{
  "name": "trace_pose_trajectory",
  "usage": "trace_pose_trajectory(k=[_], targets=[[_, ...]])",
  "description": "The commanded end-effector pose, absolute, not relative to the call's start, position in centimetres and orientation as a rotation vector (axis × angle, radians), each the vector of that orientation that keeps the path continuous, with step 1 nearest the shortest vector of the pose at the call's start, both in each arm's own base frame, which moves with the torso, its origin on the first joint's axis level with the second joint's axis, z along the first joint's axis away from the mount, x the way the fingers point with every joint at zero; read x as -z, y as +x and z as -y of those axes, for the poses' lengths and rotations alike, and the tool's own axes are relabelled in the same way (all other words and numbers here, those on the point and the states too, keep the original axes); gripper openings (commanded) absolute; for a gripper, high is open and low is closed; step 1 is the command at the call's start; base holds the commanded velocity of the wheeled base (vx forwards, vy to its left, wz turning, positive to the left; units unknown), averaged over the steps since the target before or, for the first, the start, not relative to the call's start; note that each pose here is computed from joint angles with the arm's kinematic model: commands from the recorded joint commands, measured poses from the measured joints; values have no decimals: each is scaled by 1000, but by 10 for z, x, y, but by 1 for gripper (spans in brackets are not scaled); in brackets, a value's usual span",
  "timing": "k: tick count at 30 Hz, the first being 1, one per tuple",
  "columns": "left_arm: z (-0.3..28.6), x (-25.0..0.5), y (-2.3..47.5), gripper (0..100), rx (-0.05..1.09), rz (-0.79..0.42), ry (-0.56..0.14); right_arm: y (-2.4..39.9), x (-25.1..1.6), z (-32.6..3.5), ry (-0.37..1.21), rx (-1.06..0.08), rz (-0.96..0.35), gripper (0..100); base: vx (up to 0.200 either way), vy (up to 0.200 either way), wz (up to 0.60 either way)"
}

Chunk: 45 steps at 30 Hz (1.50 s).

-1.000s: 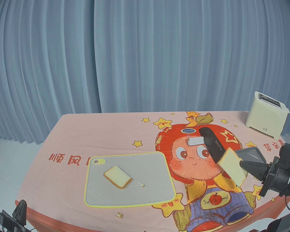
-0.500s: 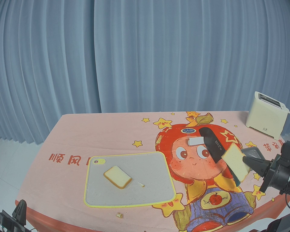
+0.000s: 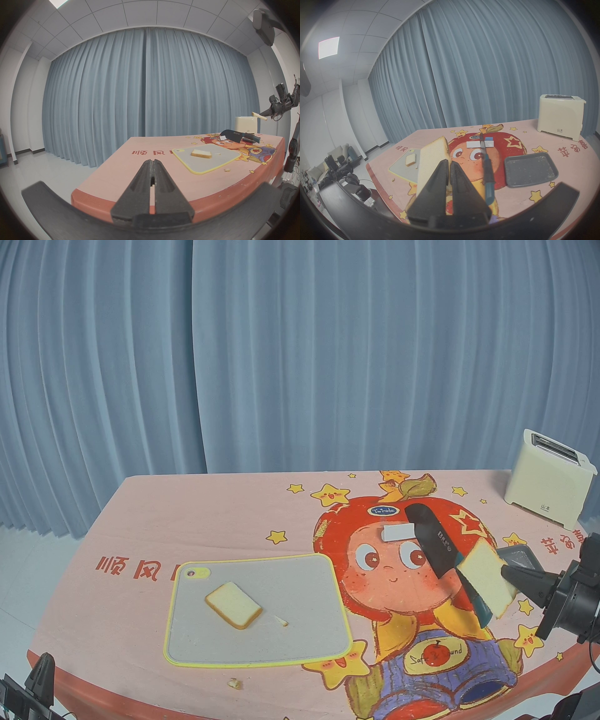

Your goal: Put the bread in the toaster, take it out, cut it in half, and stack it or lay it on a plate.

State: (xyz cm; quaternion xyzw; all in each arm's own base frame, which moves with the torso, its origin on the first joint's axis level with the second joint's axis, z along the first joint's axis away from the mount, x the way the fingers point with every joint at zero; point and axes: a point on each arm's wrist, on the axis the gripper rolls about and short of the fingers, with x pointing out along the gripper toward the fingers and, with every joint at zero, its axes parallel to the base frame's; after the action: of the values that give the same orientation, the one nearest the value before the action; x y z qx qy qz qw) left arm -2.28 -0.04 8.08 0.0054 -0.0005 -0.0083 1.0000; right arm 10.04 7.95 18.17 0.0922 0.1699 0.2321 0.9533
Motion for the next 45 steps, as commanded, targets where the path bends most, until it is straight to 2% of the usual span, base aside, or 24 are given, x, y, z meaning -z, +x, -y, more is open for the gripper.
trace_pose_trajectory(k=[1,7,13,17,21,28,34,45], targets=[[0,-76,-21,0,17,-18,11,102,-182,-79,190,-465,-344,0,0,-200,0],[0,-76,-21,0,17,-18,11,107,-183,-82,191,-446,-348,0,0,-200,0],[0,-76,-21,0,17,-18,11,124,-179,-82,193,-353,-386,0,0,-100,0],[0,-76,-22,0,18,-15,11,149,-169,-80,246,-230,-458,0,0,0,0],[0,-76,-21,0,20,-18,11,159,-161,-81,284,-195,-503,0,0,0,0],[0,-76,-21,0,20,-18,11,187,-126,-86,244,-99,-660,0,0,0,0],[0,-76,-22,0,20,-17,11,197,-116,-83,263,-75,-625,0,0,0,0],[0,-76,-21,0,20,-17,11,200,-104,-82,235,-19,-637,0,0,0,0]])
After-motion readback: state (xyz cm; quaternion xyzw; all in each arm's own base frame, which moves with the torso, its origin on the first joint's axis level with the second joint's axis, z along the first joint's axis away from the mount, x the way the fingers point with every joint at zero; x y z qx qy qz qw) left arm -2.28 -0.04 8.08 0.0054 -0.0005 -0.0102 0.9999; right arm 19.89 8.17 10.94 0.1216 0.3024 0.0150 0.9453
